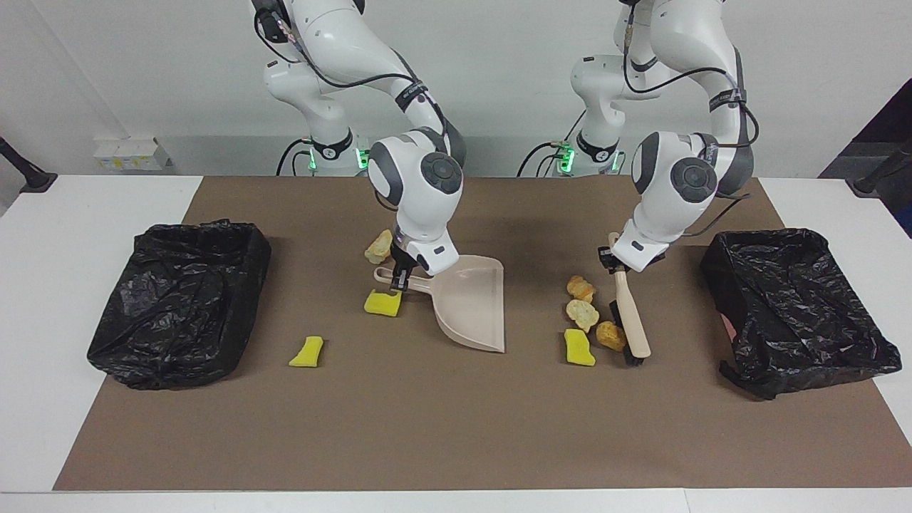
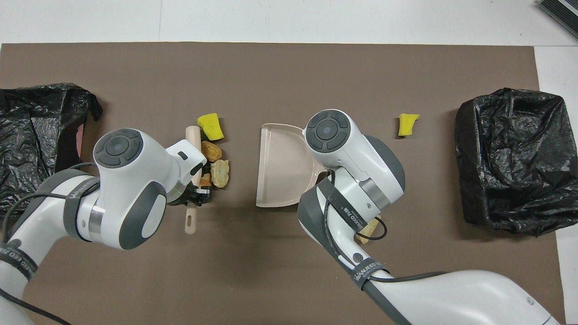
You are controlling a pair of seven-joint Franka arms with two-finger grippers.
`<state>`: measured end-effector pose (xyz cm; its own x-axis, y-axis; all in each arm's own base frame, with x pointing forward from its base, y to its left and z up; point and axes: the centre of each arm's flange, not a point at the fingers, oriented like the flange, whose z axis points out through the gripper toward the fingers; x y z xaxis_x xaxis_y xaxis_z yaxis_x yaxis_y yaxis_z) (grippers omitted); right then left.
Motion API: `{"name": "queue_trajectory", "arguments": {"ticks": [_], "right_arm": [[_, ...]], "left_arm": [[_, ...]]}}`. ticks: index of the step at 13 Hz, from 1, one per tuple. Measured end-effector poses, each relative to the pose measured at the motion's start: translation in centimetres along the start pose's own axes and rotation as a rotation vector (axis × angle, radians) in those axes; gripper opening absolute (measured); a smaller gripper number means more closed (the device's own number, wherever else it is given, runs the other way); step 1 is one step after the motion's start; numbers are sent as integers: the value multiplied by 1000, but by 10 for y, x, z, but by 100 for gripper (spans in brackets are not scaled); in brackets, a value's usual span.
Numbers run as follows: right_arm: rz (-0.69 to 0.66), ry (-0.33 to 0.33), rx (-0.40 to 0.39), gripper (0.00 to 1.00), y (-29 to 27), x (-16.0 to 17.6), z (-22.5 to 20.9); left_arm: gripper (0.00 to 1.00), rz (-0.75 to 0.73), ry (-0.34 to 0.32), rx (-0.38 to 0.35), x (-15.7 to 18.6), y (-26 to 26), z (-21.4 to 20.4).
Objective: Sweep and dump trash in bin
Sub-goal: 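Sweep the bread chunks into the dustpan with the brush in the left gripper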
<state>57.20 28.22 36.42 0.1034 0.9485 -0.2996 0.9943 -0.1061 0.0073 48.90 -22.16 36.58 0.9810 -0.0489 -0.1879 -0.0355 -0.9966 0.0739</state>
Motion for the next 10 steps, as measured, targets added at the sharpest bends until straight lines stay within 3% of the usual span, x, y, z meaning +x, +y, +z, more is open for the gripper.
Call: {"name": "queue_trajectory", "arguments": {"ticks": [6,10], "right_arm": [[0,0,0,32,0,0,0],[0,0,0,32,0,0,0]], "left_arm": [[26,31,-18,-142,-31,83,2],[26,25,-43,-160,-37,93,-29]]}}
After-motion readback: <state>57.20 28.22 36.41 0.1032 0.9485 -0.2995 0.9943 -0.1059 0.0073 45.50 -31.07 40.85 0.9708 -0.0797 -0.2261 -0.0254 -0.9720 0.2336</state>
